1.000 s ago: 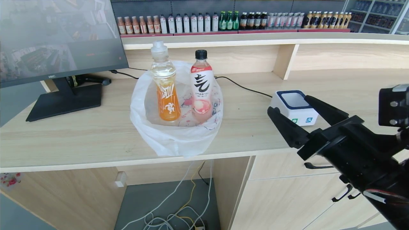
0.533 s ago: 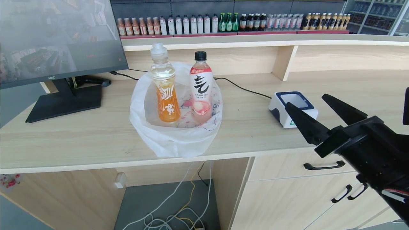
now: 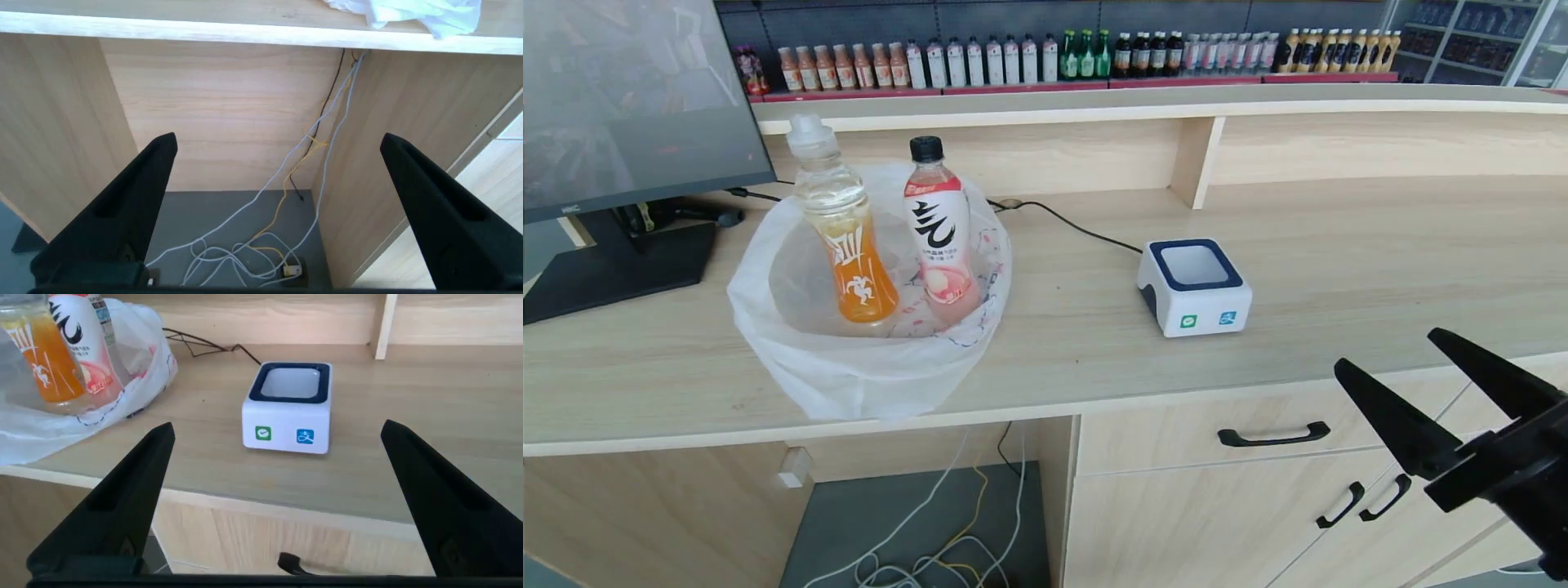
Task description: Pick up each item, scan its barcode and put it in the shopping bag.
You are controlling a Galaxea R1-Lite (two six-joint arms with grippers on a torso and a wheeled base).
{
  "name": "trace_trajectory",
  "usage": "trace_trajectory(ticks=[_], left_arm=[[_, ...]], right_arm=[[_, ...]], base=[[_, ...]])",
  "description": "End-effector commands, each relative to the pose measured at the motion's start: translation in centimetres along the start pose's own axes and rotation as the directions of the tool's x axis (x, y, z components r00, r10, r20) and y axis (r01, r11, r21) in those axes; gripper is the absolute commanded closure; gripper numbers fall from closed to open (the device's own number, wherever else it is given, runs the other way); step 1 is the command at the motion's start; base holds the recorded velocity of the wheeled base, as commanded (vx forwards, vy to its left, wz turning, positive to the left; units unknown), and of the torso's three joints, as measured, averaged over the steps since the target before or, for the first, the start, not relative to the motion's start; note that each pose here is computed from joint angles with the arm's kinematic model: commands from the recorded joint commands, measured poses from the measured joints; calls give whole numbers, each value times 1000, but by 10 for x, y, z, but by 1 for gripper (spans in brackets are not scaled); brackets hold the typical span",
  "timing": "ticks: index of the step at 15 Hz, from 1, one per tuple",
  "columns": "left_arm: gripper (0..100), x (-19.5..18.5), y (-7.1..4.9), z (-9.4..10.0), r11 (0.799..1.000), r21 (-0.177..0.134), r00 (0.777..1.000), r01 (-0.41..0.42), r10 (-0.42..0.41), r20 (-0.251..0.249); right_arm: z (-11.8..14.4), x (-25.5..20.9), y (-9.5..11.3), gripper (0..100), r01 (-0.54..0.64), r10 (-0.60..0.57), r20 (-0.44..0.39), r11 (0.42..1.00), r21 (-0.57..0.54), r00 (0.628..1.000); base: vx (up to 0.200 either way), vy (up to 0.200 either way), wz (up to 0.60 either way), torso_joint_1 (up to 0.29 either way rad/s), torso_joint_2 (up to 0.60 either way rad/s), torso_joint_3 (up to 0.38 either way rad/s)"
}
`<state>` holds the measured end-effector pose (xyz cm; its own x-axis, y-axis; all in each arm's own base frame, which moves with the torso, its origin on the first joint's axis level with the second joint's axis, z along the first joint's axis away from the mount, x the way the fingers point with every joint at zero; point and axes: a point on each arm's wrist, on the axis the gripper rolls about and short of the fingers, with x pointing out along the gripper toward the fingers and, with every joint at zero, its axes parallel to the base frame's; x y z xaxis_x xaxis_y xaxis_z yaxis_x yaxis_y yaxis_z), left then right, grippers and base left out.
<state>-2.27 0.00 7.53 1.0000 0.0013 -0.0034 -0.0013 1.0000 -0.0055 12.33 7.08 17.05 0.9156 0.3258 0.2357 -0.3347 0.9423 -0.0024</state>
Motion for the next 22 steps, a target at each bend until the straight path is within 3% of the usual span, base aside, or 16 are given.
trace_trajectory(ticks=[1, 4, 7, 8, 10, 13, 16, 18, 20, 22], left_arm=[[0, 0, 0, 0, 1000, -1, 1000, 0, 0, 0], [0, 0, 0, 0, 1000, -1, 1000, 0, 0, 0], [0, 0, 0, 0, 1000, -1, 1000, 0, 0, 0], [0, 0, 0, 0, 1000, 1, 1000, 0, 0, 0], [0, 0, 0, 0, 1000, 1, 1000, 0, 0, 0], [0, 0, 0, 0, 1000, -1, 1000, 0, 0, 0], [0, 0, 0, 0, 1000, 1, 1000, 1, -1, 0], [0, 0, 0, 0, 1000, 1, 1000, 0, 0, 0], [0, 0, 0, 0, 1000, 1, 1000, 0, 0, 0], [0, 0, 0, 0, 1000, -1, 1000, 0, 0, 0]], right_arm=[[6, -17, -4, 0, 3, -3, 35, 1000, 6, 999], [12, -42, -10, 0, 2, -2, 10, 1000, 0, 1000], [-2, -90, -17, 0, -63, 58, -155, 998, -24, 986], [-15, -119, -22, 0, -120, 105, -252, 992, -45, 962], [-35, -154, -28, 0, -145, 114, -306, 986, -82, 945], [-47, -176, -31, 0, -131, 103, -279, 988, -82, 955], [-47, -172, -29, 0, -33, -2, -322, 994, -104, 947], [-48, -169, -26, 0, 137, -183, -357, 979, -150, 916], [-48, -168, -24, 0, 283, -335, -361, 940, -188, 871], [-47, -171, -23, 0, 321, -369, -325, 928, -191, 871]], base=[[0, -200, 0, -2, 2, 2], [0, -200, 0, 2, 1, 2], [0, -200, 0, 9, 4, 5], [0, -200, 0, 7, 2, 2], [0, -100, 0, 1, 1, -1], [0, 0, 0, 0, 0, 0], [0, 0, 0, 0, 0, 0], [0, 0, 0, 0, 0, 0], [0, 0, 0, 0, 0, 0], [0, 0, 0, 0, 0, 0]])
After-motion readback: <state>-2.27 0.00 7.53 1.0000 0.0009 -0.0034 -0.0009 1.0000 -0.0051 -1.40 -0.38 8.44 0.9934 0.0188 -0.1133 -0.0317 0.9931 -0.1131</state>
